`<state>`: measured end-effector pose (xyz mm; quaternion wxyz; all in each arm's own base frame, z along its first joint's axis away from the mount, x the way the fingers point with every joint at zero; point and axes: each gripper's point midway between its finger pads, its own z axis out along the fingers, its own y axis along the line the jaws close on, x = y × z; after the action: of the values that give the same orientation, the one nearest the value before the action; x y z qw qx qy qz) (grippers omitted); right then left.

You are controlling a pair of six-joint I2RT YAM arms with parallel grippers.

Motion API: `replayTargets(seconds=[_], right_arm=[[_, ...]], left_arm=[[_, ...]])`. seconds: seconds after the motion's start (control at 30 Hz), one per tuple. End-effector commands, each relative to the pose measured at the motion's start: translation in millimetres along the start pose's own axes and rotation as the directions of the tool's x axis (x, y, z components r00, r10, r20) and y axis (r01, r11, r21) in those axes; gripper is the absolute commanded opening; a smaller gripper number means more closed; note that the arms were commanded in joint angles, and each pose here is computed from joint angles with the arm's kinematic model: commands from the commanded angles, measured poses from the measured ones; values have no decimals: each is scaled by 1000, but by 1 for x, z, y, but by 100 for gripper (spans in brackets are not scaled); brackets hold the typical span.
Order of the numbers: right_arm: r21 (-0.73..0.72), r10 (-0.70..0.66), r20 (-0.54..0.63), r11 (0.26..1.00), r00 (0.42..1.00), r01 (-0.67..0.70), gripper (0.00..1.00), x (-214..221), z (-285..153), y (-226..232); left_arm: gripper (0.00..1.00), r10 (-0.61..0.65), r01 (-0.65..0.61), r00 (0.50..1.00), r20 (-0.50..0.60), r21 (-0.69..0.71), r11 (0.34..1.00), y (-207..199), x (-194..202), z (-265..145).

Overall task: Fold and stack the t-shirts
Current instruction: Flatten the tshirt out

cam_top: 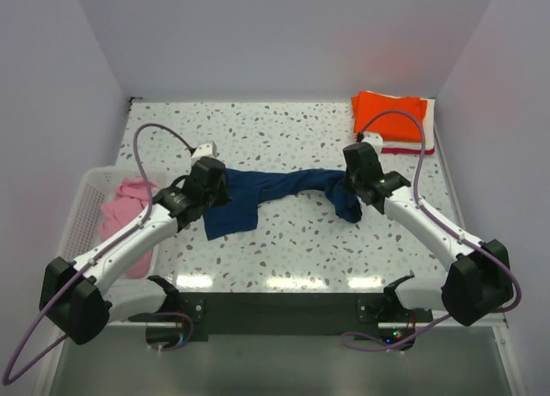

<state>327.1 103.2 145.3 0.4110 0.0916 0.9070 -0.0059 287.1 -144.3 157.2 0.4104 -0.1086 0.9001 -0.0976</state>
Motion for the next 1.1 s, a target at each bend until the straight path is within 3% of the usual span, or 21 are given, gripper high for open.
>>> replayTargets(seconds=[0.0,0.03,0.1,0.3,0.6,0.77,0.87,0.9,1.0,1.07], right_arm=[[49,-23,36,999,999,21,13,-17,-6,-10],[62,-29,39,998,999,27,13,-19,-5,-13],[81,-39,22,996,999,37,13,-16,-1,-18],[43,-35,-20,998,999,36,17,-1,8,-11],[8,-29,-72,1000,997,30,17,22,16,-6],[2,-27,-83,1000,996,28,18,28,19,-6],[-14,-26,-90,1000,996,25,18,30,18,-3],[-19,-24,-89,1000,996,22,18,30,18,-2],[-29,-21,-98,999,995,18,18,33,18,-2],[-37,-21,-108,999,994,17,19,37,17,-2]], left_arm=[[17,61,-52,988,-143,67,996,-9,49,26],[29,87,-72,983,-162,99,993,-19,60,28],[42,132,-114,971,-201,97,989,-26,82,36],[56,188,-177,950,-250,67,982,-27,108,57],[60,267,-247,928,-260,106,963,-43,123,71],[59,295,-293,911,-288,50,955,-34,137,81],[49,299,-306,906,-300,24,952,-28,145,85],[32,297,-308,907,-298,9,951,-26,145,85],[0,282,-309,914,-290,-50,950,-16,139,82],[0,273,-305,922,-273,-81,949,-11,128,72]])
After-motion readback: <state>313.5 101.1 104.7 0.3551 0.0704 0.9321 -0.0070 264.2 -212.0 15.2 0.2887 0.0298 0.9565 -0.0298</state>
